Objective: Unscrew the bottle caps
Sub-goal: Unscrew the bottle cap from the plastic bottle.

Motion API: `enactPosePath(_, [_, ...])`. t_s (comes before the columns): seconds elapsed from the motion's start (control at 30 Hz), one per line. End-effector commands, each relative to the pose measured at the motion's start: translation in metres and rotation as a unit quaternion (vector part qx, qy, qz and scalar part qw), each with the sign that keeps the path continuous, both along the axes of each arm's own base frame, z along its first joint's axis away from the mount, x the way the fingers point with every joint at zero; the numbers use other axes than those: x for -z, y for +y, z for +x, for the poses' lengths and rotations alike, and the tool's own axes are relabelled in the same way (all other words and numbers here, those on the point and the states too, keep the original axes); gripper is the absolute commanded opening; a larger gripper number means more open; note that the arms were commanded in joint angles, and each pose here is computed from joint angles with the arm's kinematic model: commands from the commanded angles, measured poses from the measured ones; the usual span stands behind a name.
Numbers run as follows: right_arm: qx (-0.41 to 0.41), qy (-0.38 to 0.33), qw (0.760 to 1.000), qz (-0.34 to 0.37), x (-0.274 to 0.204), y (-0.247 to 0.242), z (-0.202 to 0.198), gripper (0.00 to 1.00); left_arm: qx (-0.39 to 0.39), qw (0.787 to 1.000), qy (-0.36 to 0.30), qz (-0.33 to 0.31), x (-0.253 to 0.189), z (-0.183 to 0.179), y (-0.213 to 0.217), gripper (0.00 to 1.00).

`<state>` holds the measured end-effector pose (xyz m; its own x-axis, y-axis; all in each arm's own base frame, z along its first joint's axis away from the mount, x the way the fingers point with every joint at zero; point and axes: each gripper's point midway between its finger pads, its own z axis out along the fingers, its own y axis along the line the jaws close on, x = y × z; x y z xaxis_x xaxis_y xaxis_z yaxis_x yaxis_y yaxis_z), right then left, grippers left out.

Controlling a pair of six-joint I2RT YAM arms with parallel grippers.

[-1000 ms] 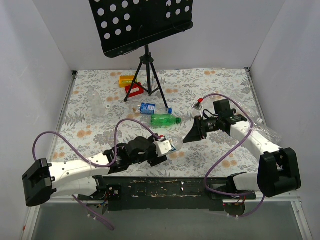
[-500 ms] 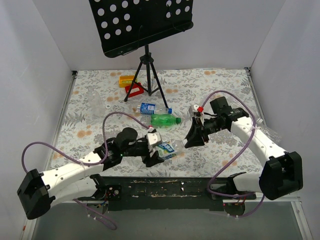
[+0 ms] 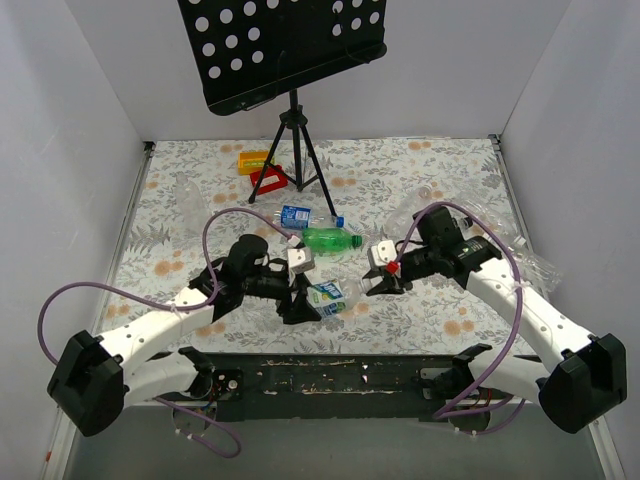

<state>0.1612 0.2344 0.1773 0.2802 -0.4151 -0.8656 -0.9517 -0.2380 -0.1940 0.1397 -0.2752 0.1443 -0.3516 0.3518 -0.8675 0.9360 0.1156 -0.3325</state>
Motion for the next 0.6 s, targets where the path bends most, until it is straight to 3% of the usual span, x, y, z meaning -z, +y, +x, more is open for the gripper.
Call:
enactPosePath(0.0, [0.084,0.002,0.996,-0.009,-0.005,-0.005,0.024,0.25,-0.055,0.995,-0.077,0.029,-0.001,0.023,0.014,0.0])
enactPosePath(0.1, [0.109,0.015,0.994,-0.01,-0.013,-0.006,0.028,0.57,-0.076,0.99,-0.118,0.034,-0.002,0.029,0.021,0.0])
enactPosePath(0.17, [0.118,0.032,0.992,-0.015,-0.018,-0.007,0.027,0.65,-0.084,0.986,-0.14,0.039,-0.003,0.029,0.022,0.0])
enactPosePath(0.37, [0.13,0.085,0.988,-0.028,-0.032,-0.014,0.018,0.7,-0.117,0.968,-0.207,0.083,0.002,0.031,0.02,0.0])
enactPosePath(0.57, [0.159,0.089,0.983,-0.019,-0.036,-0.025,0.017,0.73,-0.134,0.95,-0.253,0.126,0.007,0.031,0.014,0.0])
